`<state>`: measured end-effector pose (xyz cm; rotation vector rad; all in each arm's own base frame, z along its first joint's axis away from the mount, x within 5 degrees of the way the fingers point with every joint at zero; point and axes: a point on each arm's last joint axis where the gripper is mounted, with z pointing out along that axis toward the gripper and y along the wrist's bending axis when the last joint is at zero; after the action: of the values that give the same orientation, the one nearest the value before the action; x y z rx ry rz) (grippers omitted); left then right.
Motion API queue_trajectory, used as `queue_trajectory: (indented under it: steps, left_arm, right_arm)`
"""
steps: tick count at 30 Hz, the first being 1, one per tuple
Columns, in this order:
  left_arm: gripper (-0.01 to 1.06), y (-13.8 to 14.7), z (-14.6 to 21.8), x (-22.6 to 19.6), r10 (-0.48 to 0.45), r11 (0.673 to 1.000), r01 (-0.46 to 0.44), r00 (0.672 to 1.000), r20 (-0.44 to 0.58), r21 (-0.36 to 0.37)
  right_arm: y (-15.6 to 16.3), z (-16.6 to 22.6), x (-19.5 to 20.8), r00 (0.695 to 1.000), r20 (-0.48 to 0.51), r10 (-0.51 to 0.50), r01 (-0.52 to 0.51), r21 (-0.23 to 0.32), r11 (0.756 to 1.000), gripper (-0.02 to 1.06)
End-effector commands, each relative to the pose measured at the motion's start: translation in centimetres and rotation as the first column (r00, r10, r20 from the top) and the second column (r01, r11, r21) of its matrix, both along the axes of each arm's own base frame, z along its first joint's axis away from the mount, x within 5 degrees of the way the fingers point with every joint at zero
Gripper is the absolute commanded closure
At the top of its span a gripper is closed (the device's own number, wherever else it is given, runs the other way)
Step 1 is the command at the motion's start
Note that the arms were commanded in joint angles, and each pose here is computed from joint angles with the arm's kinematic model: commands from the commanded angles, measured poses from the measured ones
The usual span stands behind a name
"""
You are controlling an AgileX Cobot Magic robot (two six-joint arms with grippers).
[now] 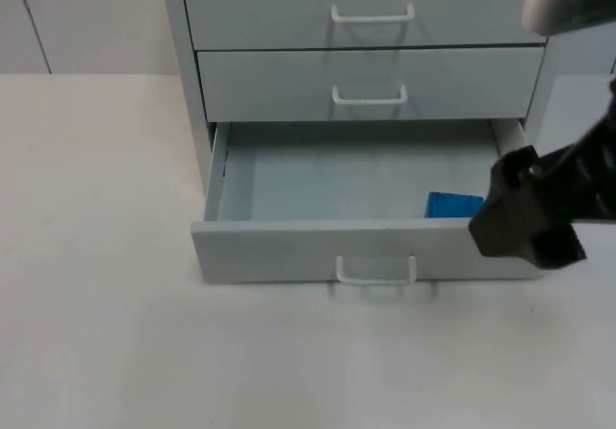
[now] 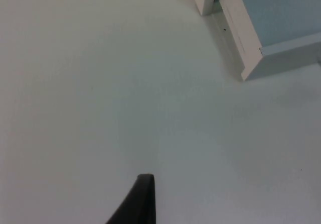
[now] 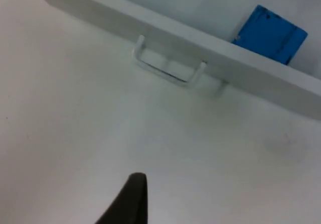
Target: Open the drawer with the left hand, place the block into the drawer with the right hand, then close the drawer with the left hand.
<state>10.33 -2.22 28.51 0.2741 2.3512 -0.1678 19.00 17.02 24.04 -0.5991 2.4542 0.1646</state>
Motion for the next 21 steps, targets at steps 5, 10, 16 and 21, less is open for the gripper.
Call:
queue_trajectory:
  steps: [5,10,16,21]
  left_arm:
    - [0.00,0.0,0.0,-0.1,0.002,1.000,-0.002,1.000,0.007,-0.012]
    - [0.00,0.0,0.1,-0.1,0.002,1.000,-0.002,1.000,0.010,-0.012]
    - [0.00,-0.1,0.1,0.0,0.004,1.000,-0.003,1.000,0.016,-0.016]
    - [0.00,-0.1,0.1,0.0,0.003,1.000,-0.002,1.000,0.020,-0.016]
  right_arm:
    - [-1.9,0.0,1.0,0.999,-0.027,-0.044,0.044,-0.008,0.999,-0.01]
    - [-5.3,-0.1,3.1,0.987,-0.062,-0.148,0.148,0.001,0.989,-0.01]
    - [-11.5,-0.2,5.1,0.934,-0.129,-0.332,0.341,0.051,0.939,-0.01]
    - [-16.0,0.3,4.9,0.879,-0.173,-0.444,0.462,0.081,0.883,-0.01]
